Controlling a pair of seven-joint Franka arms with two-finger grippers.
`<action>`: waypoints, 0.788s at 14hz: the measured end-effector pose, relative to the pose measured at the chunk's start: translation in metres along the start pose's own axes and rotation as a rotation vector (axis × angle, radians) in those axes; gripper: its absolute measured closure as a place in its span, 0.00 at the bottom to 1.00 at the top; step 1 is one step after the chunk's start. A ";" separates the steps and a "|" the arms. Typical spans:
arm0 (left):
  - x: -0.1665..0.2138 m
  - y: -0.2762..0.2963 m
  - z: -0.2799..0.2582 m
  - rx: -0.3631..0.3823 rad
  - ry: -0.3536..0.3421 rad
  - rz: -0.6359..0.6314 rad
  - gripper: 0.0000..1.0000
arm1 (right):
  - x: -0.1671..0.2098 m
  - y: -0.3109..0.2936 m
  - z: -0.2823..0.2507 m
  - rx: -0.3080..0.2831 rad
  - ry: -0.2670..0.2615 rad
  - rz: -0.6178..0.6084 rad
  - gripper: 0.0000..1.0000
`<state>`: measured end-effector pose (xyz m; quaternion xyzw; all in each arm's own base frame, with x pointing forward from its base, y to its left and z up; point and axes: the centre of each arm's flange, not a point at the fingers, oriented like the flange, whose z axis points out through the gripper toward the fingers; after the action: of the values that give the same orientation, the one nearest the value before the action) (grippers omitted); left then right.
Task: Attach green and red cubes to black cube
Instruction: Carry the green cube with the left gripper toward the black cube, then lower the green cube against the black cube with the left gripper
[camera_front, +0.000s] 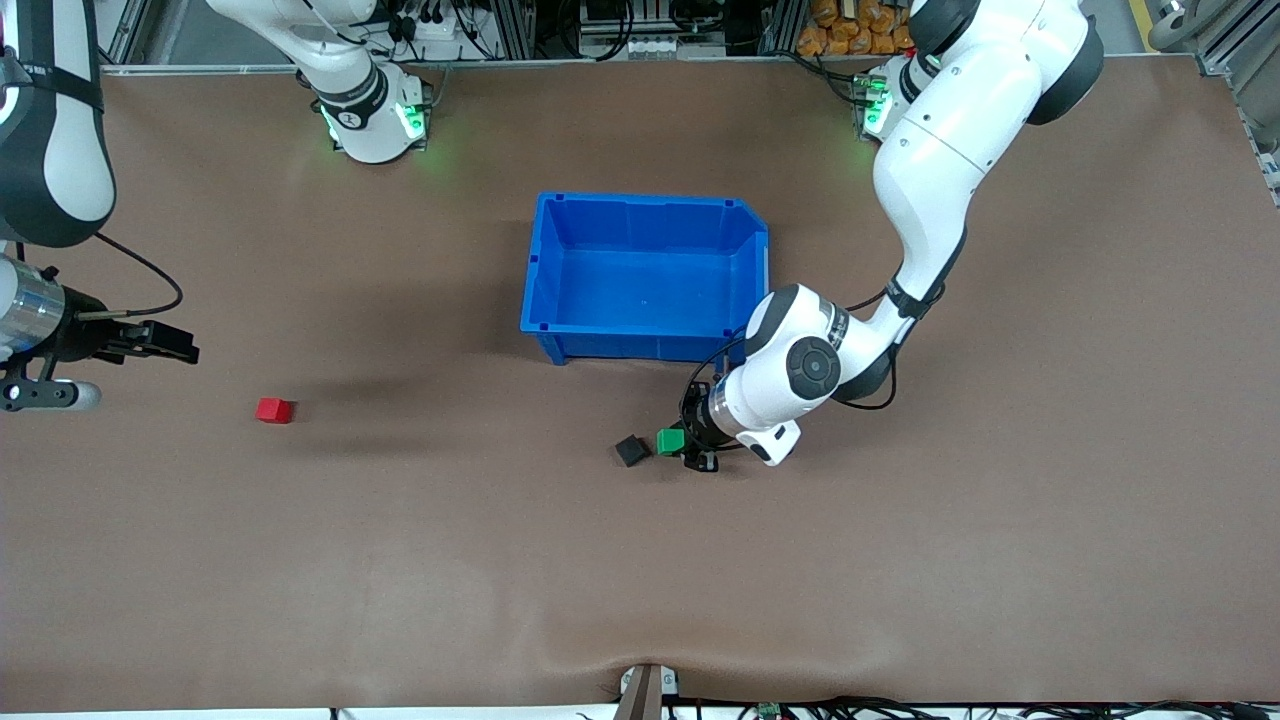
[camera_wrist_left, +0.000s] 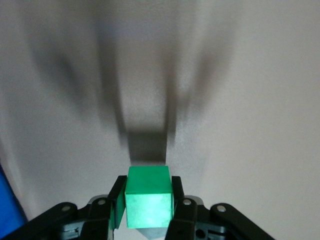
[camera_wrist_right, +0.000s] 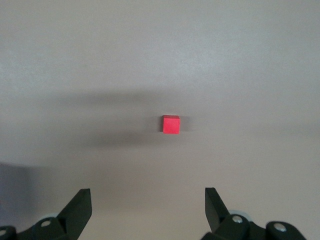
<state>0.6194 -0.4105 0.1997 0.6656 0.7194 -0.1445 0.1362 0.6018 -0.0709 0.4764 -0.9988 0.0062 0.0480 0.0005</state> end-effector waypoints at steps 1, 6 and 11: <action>0.000 -0.002 0.004 0.002 0.000 -0.016 0.60 | 0.001 0.001 0.002 0.000 -0.002 0.001 0.00; -0.012 -0.015 0.022 -0.014 -0.001 -0.079 0.60 | 0.006 0.002 0.011 -0.001 0.000 0.002 0.00; -0.023 -0.021 0.027 -0.039 0.022 -0.070 0.60 | 0.013 0.002 0.025 -0.001 -0.007 0.001 0.00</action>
<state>0.6006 -0.4440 0.1843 0.6386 0.7465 -0.1279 0.1359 0.6125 -0.0729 0.4504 -0.9987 0.0069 0.0514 -0.0002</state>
